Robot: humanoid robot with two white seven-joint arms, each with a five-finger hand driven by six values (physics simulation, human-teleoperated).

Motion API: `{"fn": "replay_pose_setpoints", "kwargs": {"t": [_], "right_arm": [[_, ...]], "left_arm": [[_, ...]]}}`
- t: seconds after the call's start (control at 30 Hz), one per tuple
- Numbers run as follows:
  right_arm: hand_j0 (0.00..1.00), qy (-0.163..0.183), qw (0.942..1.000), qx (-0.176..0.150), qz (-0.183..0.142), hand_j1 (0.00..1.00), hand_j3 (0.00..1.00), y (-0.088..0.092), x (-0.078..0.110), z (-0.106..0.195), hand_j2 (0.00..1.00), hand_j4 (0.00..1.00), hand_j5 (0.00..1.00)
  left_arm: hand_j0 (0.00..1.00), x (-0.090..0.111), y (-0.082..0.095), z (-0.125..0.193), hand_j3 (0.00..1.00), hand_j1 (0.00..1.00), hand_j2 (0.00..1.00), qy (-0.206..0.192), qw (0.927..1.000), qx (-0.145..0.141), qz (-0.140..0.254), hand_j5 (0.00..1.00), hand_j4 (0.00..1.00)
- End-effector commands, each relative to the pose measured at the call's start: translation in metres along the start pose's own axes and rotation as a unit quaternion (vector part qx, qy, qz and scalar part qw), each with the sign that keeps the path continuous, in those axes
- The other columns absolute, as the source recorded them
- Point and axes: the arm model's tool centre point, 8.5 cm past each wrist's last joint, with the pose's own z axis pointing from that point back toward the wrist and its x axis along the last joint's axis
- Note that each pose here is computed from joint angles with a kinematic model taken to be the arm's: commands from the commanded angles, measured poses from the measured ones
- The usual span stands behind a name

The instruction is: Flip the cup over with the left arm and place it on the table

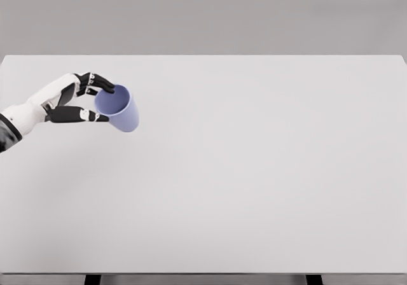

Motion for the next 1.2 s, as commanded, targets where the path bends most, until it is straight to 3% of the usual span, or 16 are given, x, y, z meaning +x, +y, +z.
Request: {"fn": "replay_pose_setpoints", "kwargs": {"t": [0.0,0.43,0.47,0.53,0.57,0.93,1.07,1.17], "right_arm": [[1.00,0.000,1.0000,0.000,0.000,1.00,1.00,0.000,0.000,0.000,1.00,1.00,1.00],[1.00,0.000,1.0000,0.000,0.000,1.00,1.00,0.000,0.000,0.000,1.00,1.00,1.00],[1.00,0.000,1.0000,0.000,0.000,1.00,1.00,0.000,0.000,0.000,1.00,1.00,1.00],[1.00,0.000,1.0000,0.000,0.000,1.00,1.00,0.000,0.000,0.000,1.00,1.00,1.00],[1.00,0.000,1.0000,0.000,0.000,1.00,1.00,0.000,0.000,0.000,1.00,1.00,1.00],[1.00,0.000,1.0000,0.000,0.000,1.00,1.00,0.000,0.000,0.000,1.00,1.00,1.00],[1.00,0.000,1.0000,0.000,0.000,1.00,1.00,0.000,0.000,0.000,1.00,1.00,1.00],[1.00,0.000,1.0000,0.000,0.000,1.00,1.00,0.000,0.000,0.000,1.00,1.00,1.00]], "left_arm": [[0.60,-0.006,0.002,0.001,0.60,0.60,0.60,0.028,0.9996,0.002,-0.006,0.60,0.60],[0.62,-0.016,-0.002,-0.007,0.62,0.62,0.62,0.035,0.9992,0.005,-0.017,0.62,0.62],[0.71,-0.016,-0.002,-0.007,0.71,0.71,0.71,0.035,0.9992,0.005,-0.018,0.71,0.71],[0.99,-0.015,-0.002,-0.007,0.99,0.99,0.99,0.035,0.9992,0.004,-0.021,0.99,0.99],[1.00,-0.015,-0.001,-0.006,1.00,1.00,1.00,0.035,0.9991,0.004,-0.022,1.00,1.00],[1.00,-0.014,0.002,-0.003,1.00,1.00,1.00,0.031,0.9991,0.008,-0.026,1.00,1.00],[1.00,-0.012,0.017,0.012,1.00,1.00,1.00,0.025,0.9985,0.013,-0.047,1.00,1.00],[1.00,0.006,0.031,0.027,1.00,1.00,1.00,-0.003,0.9973,0.014,-0.072,1.00,1.00]]}}
